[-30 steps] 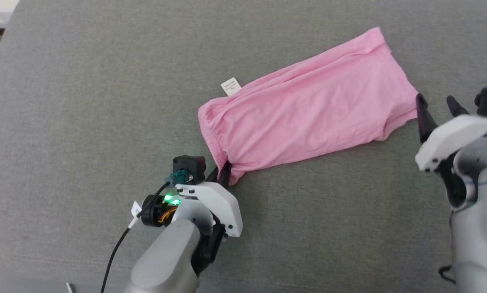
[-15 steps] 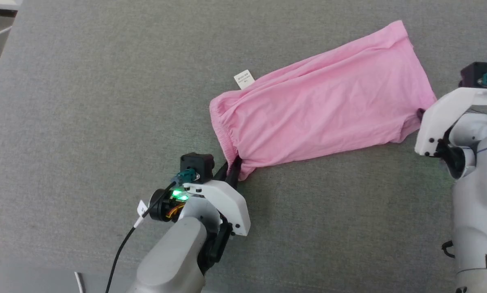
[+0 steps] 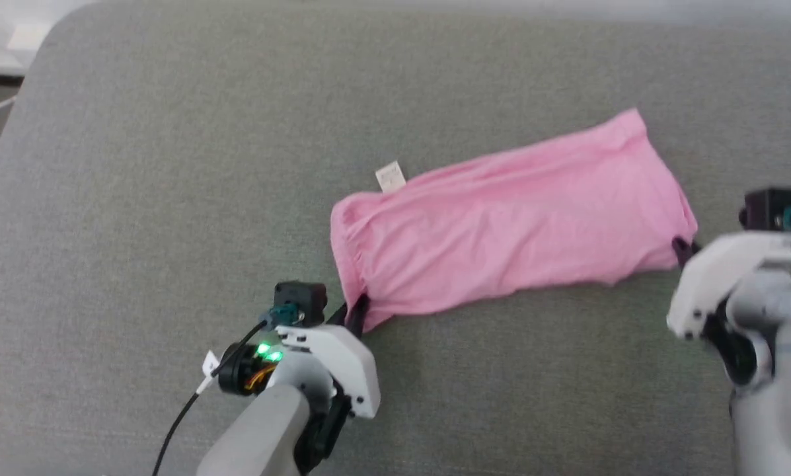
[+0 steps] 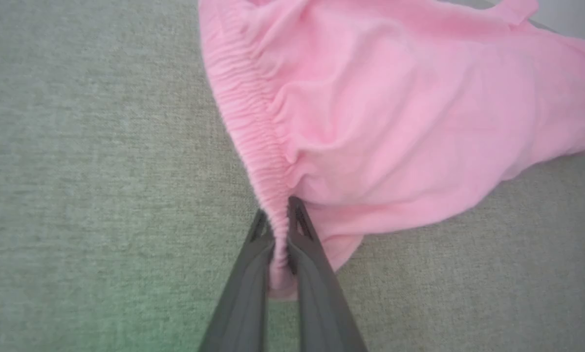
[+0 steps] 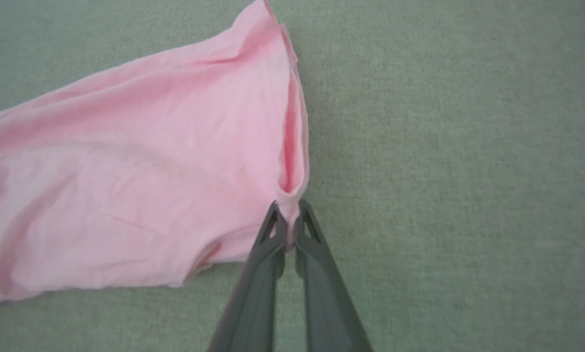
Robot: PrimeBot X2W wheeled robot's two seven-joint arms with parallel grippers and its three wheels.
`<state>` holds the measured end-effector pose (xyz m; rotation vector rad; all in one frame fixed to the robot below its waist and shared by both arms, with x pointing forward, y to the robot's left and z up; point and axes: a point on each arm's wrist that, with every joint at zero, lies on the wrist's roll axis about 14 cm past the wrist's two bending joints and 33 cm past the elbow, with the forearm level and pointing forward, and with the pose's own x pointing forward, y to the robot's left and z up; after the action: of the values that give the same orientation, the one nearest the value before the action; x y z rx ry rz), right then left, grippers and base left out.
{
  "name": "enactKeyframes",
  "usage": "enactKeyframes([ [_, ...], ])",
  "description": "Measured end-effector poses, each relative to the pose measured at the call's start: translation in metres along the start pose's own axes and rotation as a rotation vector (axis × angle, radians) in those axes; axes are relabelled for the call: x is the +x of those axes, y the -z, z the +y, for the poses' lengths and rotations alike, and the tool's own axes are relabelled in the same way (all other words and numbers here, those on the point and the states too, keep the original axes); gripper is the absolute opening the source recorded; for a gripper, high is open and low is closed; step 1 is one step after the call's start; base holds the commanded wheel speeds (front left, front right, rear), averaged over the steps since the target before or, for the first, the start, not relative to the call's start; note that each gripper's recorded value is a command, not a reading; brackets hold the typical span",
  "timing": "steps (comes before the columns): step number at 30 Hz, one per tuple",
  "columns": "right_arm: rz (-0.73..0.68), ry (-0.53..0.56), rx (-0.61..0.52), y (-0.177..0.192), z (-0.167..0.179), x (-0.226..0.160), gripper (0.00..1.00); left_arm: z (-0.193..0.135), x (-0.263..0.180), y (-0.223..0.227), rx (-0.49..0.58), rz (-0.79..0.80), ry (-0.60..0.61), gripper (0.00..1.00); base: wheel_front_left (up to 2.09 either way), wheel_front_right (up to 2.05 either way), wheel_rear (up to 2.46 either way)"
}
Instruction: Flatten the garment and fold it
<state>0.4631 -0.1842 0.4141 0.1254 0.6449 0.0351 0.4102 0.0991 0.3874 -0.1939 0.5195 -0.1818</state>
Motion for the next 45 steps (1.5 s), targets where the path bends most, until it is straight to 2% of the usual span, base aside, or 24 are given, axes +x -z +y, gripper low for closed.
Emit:
enactKeyframes([
  [9,-0.002,-0.013,0.120,0.041,-0.017,-0.057,0.00,-0.007,-0.017,0.000,0.026,0.033,0.045,0.00,0.00,0.00,0.00],
  [18,0.085,0.027,0.157,0.089,-0.029,-0.061,0.00,-0.009,-0.021,0.017,0.032,0.107,0.050,0.00,0.00,0.00,0.00],
  [19,0.092,0.029,0.159,0.093,-0.029,-0.060,0.15,-0.009,-0.021,0.016,0.030,0.106,0.046,0.25,0.00,0.00,0.00],
  [20,0.092,0.029,0.161,0.094,-0.029,-0.060,0.60,-0.009,-0.022,0.015,0.026,0.101,0.047,0.54,0.00,0.00,0.00],
  [21,0.090,0.029,0.164,0.095,-0.029,-0.060,1.00,-0.010,-0.022,0.014,0.022,0.094,0.047,1.00,0.00,0.00,0.00],
  [26,0.007,0.024,0.180,0.082,-0.028,-0.062,1.00,-0.010,-0.029,0.001,-0.003,0.011,0.045,1.00,0.00,0.00,0.00],
  [31,-0.143,0.015,0.165,0.053,-0.026,-0.069,1.00,0.001,-0.037,-0.039,-0.031,-0.197,0.012,1.00,0.00,0.00,0.00],
  [34,-0.231,0.015,0.156,0.035,-0.026,-0.073,1.00,0.011,-0.045,-0.069,0.004,-0.358,-0.020,1.00,0.00,0.00,0.00],
  [39,-0.328,0.012,0.136,0.012,-0.024,-0.072,1.00,0.023,-0.053,-0.108,0.097,-0.523,-0.055,1.00,0.00,0.00,0.00],
  [45,-0.356,0.004,0.128,-0.007,-0.019,-0.054,1.00,0.036,-0.067,-0.161,0.143,-0.700,-0.113,1.00,0.00,0.00,0.00],
])
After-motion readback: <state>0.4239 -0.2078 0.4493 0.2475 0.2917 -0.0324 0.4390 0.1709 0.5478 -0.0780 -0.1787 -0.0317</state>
